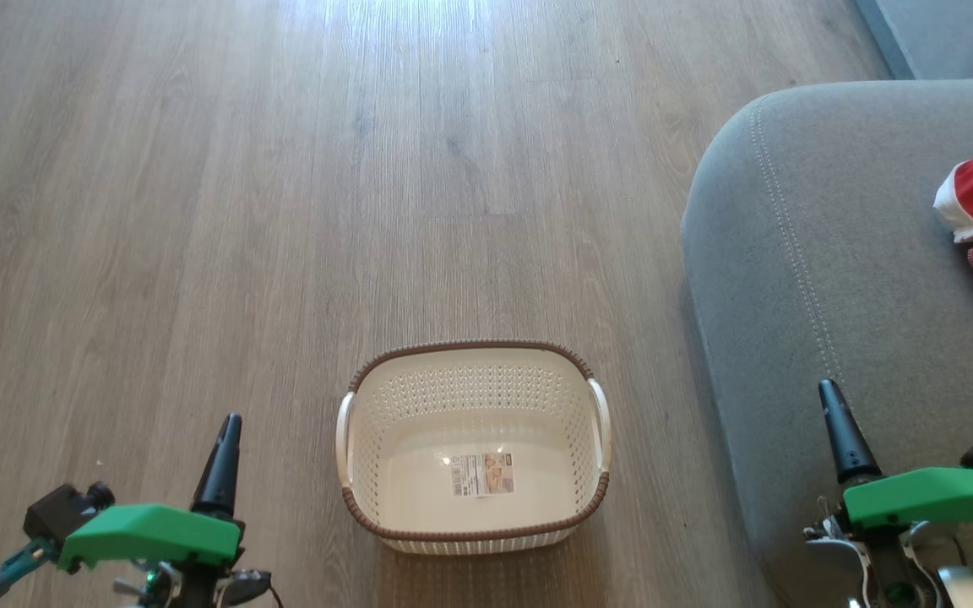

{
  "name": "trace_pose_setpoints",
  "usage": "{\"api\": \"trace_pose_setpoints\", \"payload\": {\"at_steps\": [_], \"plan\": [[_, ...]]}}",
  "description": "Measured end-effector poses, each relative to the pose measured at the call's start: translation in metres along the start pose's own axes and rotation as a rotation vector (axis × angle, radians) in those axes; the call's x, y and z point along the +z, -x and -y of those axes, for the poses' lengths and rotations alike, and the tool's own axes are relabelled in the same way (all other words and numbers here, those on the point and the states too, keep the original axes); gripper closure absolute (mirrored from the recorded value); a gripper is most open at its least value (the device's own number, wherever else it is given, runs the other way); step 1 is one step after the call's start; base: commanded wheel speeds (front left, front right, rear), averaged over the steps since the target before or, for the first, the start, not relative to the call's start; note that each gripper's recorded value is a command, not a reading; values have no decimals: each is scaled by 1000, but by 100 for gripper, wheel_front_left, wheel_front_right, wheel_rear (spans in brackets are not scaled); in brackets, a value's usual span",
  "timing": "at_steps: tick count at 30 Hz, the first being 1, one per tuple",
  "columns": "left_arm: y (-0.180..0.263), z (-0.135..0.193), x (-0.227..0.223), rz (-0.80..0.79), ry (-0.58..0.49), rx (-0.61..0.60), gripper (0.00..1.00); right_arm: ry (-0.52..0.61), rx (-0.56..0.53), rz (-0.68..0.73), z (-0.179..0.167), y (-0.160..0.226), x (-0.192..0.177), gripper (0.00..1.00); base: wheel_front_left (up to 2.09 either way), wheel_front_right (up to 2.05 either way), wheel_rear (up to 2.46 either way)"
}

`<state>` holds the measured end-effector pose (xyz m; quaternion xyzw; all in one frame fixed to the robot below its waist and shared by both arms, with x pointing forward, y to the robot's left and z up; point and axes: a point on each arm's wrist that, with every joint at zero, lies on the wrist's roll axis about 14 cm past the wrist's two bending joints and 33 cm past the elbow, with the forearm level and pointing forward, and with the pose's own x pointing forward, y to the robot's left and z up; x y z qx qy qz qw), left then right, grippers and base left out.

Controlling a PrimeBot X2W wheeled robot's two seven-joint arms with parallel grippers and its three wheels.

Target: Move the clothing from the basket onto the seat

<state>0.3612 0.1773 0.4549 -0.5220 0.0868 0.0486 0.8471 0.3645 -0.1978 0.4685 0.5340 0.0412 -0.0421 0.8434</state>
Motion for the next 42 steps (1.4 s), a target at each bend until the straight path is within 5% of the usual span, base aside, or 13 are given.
{"api": "trace_pose_setpoints", "payload": {"at_steps": [42], "plan": [[-7, 13, 20, 7, 462, -97, 100, -439, 26, 9, -5, -8, 14, 100, 0, 0, 0]]}}
